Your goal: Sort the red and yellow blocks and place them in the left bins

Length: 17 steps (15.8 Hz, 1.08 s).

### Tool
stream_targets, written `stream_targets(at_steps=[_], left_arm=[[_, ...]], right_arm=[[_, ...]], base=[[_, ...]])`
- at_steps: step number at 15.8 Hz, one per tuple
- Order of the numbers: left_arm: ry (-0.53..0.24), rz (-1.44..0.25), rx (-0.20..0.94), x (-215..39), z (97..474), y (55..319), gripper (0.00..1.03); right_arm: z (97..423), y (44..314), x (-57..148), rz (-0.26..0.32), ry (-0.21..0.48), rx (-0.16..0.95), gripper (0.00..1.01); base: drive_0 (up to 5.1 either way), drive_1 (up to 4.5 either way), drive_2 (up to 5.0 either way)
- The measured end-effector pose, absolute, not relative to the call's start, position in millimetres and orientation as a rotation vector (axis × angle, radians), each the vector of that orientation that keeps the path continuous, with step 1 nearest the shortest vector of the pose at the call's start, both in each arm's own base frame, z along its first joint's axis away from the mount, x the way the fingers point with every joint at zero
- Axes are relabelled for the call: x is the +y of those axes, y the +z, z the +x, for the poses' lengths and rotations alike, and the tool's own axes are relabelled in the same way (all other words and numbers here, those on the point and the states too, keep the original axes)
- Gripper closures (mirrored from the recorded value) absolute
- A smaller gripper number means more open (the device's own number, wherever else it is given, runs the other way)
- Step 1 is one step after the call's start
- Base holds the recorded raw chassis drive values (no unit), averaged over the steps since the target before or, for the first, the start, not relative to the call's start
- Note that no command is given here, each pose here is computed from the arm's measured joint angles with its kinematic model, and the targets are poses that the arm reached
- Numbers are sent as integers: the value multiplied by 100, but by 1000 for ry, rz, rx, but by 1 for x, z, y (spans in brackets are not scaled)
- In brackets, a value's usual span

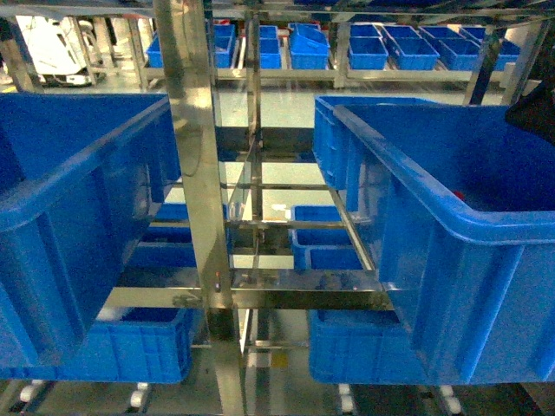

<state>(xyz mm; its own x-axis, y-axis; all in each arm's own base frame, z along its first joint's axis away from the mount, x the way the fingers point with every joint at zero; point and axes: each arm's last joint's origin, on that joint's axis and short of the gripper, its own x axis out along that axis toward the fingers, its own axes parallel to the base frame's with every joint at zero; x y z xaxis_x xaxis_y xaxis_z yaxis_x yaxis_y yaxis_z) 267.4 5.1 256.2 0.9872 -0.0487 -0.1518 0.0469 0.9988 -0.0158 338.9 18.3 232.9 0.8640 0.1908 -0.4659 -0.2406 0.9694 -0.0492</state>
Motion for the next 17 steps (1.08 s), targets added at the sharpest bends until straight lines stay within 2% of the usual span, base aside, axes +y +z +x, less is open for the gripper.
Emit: stream_targets(at_steps=[3,5,7,10,13,17], left_arm=[[-48,-12,153,5,267,256,76],[-49,-12,152,5,267,256,76],[-49,-12,153,5,267,256,76],[-49,-12,153,5,267,256,76],[-48,-12,153,5,267,256,76],[-49,-12,153,5,267,256,76]], right_arm=[[309,242,20,-102,192,447,3],[292,254,20,-102,145,400,3],[280,255,20,-90,122,419,3],[266,256,11,-65,52,441,3],[252,264,6,-87,-11,412,3],[248,253,14,-123,23,438,3]], base=[[0,0,0],[0,0,0],[0,0,0],[0,0,0],[0,0,0],[0,0,0]])
